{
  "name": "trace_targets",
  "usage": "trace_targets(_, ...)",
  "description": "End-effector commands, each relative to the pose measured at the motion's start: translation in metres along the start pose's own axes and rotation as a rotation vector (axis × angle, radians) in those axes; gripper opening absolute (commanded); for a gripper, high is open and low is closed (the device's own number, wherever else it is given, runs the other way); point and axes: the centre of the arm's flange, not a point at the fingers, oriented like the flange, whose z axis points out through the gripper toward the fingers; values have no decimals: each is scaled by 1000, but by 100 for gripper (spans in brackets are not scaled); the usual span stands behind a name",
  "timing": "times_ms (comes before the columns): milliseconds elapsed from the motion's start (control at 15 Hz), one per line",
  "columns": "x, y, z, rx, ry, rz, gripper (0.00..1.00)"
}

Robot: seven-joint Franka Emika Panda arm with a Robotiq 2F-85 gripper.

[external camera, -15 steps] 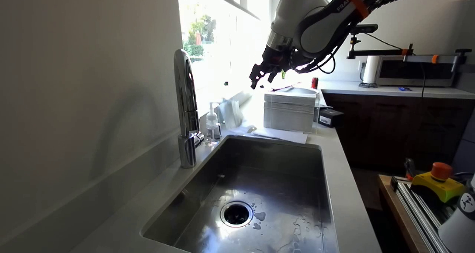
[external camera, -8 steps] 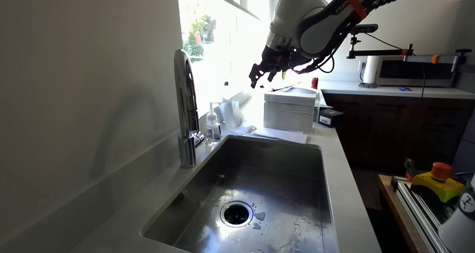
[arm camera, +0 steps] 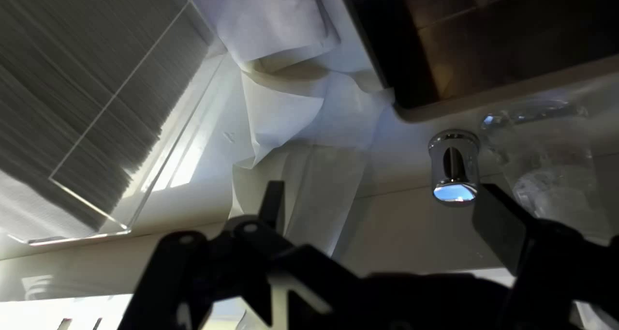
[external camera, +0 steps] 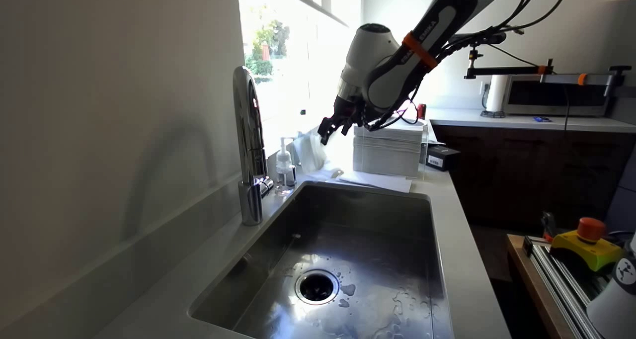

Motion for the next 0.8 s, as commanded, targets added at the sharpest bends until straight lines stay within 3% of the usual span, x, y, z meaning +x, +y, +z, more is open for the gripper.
trace_targets(0, 24, 8, 47, 30, -2, -21, 100)
trace_targets(133, 34, 15, 64, 53, -11, 8, 100)
trace_targets(200, 13, 7, 41, 31, -18, 4, 100)
trace_targets(533, 22, 9, 57, 39, -15, 10, 100)
trace_targets(733, 26, 18, 78, -15, -25, -20, 100)
